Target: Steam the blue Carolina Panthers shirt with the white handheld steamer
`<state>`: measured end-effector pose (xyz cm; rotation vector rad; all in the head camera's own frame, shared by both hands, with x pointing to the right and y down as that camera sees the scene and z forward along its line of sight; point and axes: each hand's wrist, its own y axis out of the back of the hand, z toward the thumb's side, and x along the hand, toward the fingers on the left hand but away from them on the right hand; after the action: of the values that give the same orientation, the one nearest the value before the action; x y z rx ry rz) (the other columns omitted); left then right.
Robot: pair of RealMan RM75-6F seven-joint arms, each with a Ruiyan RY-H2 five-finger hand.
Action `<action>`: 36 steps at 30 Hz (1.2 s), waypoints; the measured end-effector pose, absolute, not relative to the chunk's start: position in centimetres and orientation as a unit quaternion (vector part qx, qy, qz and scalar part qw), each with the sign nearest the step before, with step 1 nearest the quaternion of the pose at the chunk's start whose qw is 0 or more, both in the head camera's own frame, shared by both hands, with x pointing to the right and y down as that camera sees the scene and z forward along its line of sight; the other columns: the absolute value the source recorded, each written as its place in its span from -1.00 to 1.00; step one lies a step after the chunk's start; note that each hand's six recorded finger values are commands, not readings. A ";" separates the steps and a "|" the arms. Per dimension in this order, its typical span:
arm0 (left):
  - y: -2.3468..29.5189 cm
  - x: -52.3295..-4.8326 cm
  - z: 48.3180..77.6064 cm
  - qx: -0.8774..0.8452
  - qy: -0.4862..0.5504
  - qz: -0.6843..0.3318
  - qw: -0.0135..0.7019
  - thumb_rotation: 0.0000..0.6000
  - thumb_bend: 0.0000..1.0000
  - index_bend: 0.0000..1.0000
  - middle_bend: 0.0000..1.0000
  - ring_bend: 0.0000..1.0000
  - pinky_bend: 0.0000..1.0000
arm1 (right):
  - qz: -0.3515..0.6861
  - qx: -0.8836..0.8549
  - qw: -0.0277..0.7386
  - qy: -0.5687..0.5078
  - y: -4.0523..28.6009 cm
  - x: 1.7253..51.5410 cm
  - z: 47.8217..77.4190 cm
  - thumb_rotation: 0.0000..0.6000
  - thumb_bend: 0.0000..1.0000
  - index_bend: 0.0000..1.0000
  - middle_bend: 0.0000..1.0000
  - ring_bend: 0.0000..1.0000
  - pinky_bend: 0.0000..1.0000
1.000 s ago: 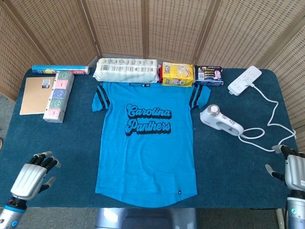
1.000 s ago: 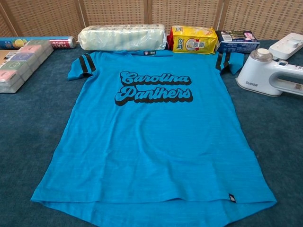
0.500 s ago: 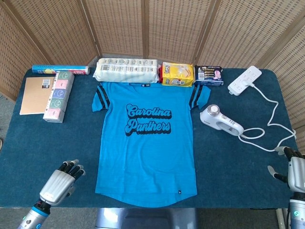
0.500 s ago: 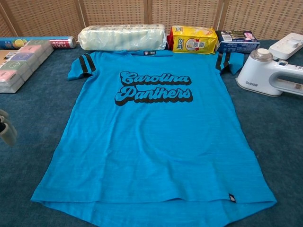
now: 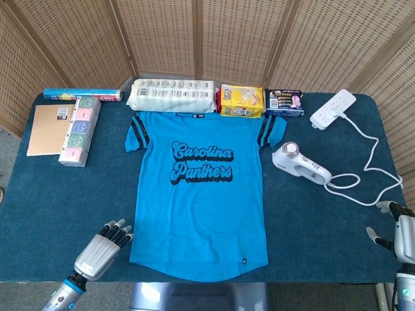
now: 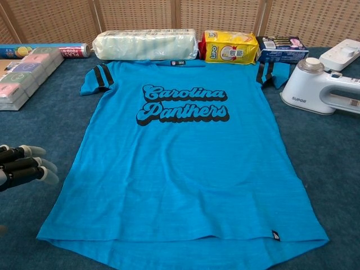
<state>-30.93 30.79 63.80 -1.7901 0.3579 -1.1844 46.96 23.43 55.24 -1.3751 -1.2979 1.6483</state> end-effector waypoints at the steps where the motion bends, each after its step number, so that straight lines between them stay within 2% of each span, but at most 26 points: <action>1: 30.8 -30.8 63.9 -0.728 0.145 -0.481 0.467 1.00 -0.60 -0.55 -0.58 -0.80 -0.64 | 0.625 -0.521 0.311 -0.492 23.5 47.0 55.2 1.00 -0.55 -0.27 -0.14 -0.16 -0.30; 28: 30.0 -25.6 66.0 -0.738 0.113 -0.446 0.494 1.00 -0.61 -0.55 -0.58 -0.80 -0.64 | 0.622 -0.514 0.299 -0.509 24.2 48.2 54.5 1.00 -0.55 -0.27 -0.14 -0.16 -0.30; 36: 29.1 -24.6 66.0 -0.740 0.134 -0.440 0.491 1.00 -0.61 -0.55 -0.58 -0.80 -0.64 | 0.622 -0.514 0.298 -0.510 24.3 48.1 54.5 1.00 -0.55 -0.27 -0.14 -0.16 -0.30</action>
<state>-24.59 29.14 65.98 -1.7971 0.3258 -1.0678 48.12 24.30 54.53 -1.3663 -1.3544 1.6541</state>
